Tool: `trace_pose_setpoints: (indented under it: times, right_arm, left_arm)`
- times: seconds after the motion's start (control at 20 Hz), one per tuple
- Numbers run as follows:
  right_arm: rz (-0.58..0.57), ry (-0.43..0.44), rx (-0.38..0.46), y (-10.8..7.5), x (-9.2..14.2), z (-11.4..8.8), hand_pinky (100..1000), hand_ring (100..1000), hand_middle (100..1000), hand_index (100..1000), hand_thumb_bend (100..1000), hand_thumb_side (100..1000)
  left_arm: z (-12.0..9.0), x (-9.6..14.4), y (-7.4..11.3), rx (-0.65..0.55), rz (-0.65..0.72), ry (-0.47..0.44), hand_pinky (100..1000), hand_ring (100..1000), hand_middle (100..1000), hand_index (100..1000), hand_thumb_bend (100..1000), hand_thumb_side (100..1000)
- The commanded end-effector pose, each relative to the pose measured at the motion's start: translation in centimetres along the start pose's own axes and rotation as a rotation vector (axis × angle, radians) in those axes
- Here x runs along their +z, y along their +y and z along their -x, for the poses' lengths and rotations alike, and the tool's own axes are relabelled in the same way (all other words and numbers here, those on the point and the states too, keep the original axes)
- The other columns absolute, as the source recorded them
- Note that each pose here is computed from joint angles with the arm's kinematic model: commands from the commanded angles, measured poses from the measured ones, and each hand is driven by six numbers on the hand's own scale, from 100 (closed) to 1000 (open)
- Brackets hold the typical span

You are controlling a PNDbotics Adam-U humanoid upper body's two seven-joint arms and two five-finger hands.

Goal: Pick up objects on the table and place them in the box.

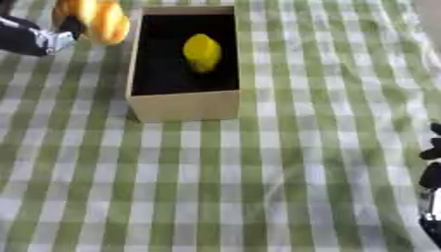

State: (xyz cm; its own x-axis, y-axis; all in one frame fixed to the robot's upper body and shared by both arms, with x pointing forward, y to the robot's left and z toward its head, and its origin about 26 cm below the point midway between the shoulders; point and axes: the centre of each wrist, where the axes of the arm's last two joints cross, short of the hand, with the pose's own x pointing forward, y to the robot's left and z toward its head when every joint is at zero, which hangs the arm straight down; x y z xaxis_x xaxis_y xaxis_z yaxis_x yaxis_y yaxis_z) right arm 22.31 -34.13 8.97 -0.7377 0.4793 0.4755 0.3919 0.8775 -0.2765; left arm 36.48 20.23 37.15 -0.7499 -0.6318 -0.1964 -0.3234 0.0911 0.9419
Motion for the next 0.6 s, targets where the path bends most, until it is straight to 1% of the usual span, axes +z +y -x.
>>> trace_pose_setpoints:
  times: [0.05, 0.15, 0.3, 0.6]
  right_arm:
    - [-0.015, -0.024, 0.017, -0.5, -0.5, -0.3, 925, 807, 487, 704, 100, 506]
    - [-0.020, -0.021, 0.014, -0.5, -0.6, -0.3, 925, 807, 485, 703, 100, 507]
    - [-0.024, -0.014, 0.008, -0.3, -0.6, -0.3, 925, 806, 484, 702, 100, 507]
    - [-0.028, -0.019, -0.008, -0.2, -0.9, -0.3, 925, 805, 483, 701, 100, 509]
  left_arm:
    - [-1.2, -0.9, 1.8, 0.030, -0.044, -0.040, 705, 567, 516, 555, 100, 121]
    - [-1.6, -1.7, 1.7, 0.055, -0.041, -0.052, 708, 564, 518, 563, 100, 141]
    - [-1.6, -3.1, 0.7, 0.082, -0.011, -0.048, 708, 564, 518, 567, 100, 145]
    - [-0.5, -5.3, -3.1, 0.108, 0.083, -0.013, 704, 559, 520, 577, 100, 149]
